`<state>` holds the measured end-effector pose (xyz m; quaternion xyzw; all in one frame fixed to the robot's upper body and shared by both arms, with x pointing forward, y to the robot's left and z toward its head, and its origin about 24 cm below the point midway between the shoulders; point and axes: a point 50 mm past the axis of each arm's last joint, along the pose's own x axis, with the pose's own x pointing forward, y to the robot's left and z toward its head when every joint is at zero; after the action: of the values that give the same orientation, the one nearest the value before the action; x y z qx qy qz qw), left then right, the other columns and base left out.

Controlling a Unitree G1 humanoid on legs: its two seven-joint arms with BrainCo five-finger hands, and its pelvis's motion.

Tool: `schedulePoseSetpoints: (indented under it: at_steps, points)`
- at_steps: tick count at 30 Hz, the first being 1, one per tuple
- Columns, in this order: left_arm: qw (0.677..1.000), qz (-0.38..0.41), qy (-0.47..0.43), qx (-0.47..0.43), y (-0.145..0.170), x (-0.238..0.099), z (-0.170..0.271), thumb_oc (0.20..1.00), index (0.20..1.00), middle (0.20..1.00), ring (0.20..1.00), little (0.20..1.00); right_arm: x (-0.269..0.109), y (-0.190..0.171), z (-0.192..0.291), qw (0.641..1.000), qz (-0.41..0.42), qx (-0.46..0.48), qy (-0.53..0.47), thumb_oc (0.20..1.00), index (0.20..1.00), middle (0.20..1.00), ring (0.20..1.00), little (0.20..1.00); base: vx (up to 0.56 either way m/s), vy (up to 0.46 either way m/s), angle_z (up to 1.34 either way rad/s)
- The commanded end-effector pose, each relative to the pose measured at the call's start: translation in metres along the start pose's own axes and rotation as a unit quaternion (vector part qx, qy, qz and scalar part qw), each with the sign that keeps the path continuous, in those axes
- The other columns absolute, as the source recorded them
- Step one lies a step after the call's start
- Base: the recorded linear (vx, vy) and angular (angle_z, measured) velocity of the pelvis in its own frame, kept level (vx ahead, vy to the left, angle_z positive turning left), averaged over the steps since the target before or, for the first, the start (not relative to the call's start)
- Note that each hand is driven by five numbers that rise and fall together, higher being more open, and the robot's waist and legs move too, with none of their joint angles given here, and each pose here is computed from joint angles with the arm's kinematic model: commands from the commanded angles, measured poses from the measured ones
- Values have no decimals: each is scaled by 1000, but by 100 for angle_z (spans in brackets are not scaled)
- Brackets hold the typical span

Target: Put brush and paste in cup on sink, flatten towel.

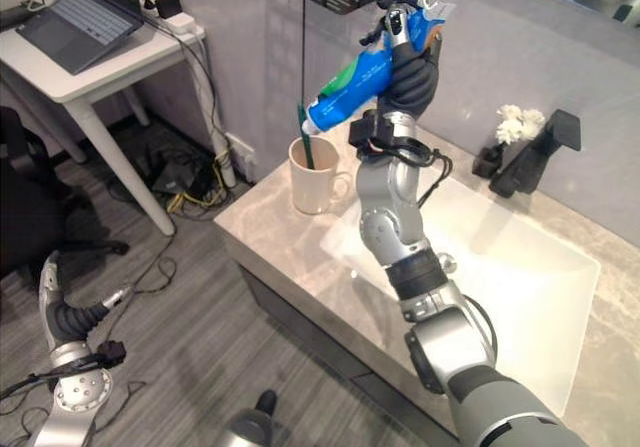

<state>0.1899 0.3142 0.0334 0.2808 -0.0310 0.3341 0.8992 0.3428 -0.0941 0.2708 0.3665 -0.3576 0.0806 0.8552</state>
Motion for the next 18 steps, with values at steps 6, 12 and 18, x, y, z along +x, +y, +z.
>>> schedulePoseSetpoints:
  at_steps: [6,12,18]
  points:
    - [994,-91,-37,56,-18,-2,2,1000,1000,1000,1000,1000,8,36,10,995,96,-5,-28,200,200,200,200,200,-23,23,-10]
    - [991,-119,-11,52,-30,-11,-8,1000,1000,1000,1000,1000,6,39,0,997,77,12,-18,200,200,200,200,200,-19,13,-5]
    - [985,-159,12,61,-39,-22,-18,1000,1000,1000,1000,1000,8,41,1,997,76,-5,-26,200,200,200,200,200,0,0,0]
